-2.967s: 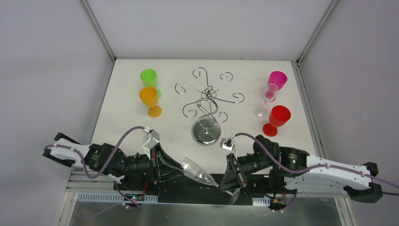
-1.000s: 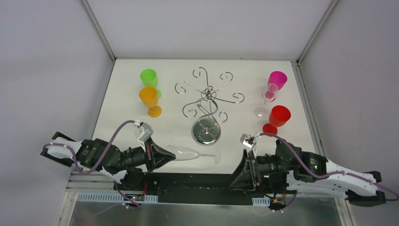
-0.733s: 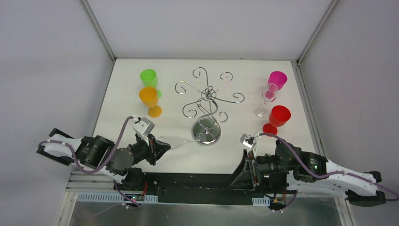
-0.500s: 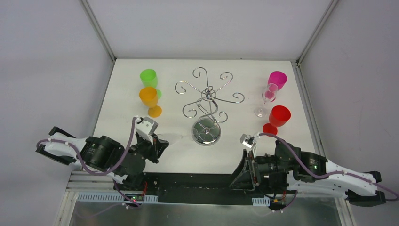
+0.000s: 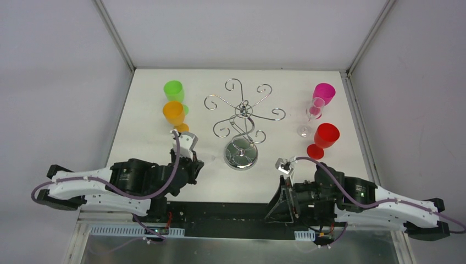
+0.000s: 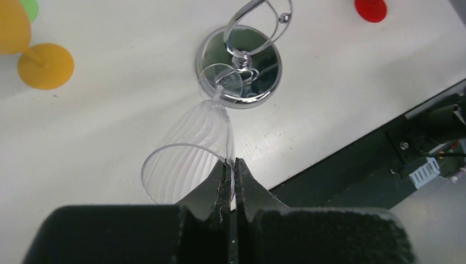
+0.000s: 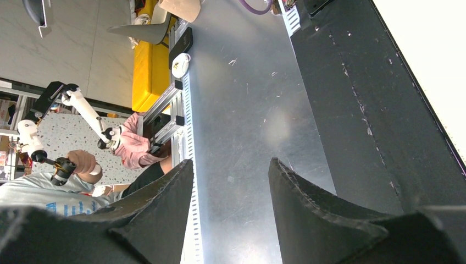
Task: Take the wine glass off the wine glass rack
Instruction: Place the wine glass at the center of the board.
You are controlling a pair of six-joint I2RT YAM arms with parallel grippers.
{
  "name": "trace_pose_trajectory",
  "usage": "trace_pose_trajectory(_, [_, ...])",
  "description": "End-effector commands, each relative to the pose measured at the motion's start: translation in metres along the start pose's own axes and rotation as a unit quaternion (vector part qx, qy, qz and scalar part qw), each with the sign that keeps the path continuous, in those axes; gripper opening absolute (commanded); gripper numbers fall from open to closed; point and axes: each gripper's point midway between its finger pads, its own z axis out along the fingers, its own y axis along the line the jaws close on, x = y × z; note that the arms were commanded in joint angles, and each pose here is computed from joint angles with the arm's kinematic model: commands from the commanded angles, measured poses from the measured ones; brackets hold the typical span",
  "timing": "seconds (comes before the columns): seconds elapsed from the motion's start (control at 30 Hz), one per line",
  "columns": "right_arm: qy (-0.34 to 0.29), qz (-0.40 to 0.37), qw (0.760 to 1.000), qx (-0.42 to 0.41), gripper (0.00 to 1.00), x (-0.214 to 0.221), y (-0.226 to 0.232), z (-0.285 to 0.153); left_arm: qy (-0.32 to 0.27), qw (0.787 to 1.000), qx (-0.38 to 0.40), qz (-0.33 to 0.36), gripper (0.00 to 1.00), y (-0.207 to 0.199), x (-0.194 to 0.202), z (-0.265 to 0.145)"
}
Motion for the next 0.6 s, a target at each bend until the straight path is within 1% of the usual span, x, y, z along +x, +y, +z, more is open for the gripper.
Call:
trace_pose_trajectory(0.0, [-0.008,-0.016,1.0,-0.025,0.56,-0.006,0.012,0.0,0.023,0.999,0.022,-0.002,0.0,-0.006,0.004,0.012])
trace_pose_trajectory(0.17, [-0.016,-0.011,0.999,-0.027,0.56,-0.004,0.01,-0.004,0.002,1.0,-0.002,-0.021,0.0,0.02,-0.004,0.01])
trace_pose_trajectory(0.23, [-0.02,-0.012,0.999,-0.027,0.56,-0.004,0.008,-0.004,0.018,1.0,-0.007,-0.023,0.0,0.024,-0.003,0.011])
trace_pose_trajectory(0.4, [-0.014,-0.017,0.999,-0.024,0.56,-0.004,0.008,-0.002,0.066,0.997,-0.039,-0.012,0.0,0.03,0.002,0.028])
trace_pose_trajectory(0.57, [-0.007,-0.013,0.999,-0.028,0.56,-0.002,0.008,0.001,0.055,0.995,-0.071,-0.032,0.0,0.054,-0.008,0.027])
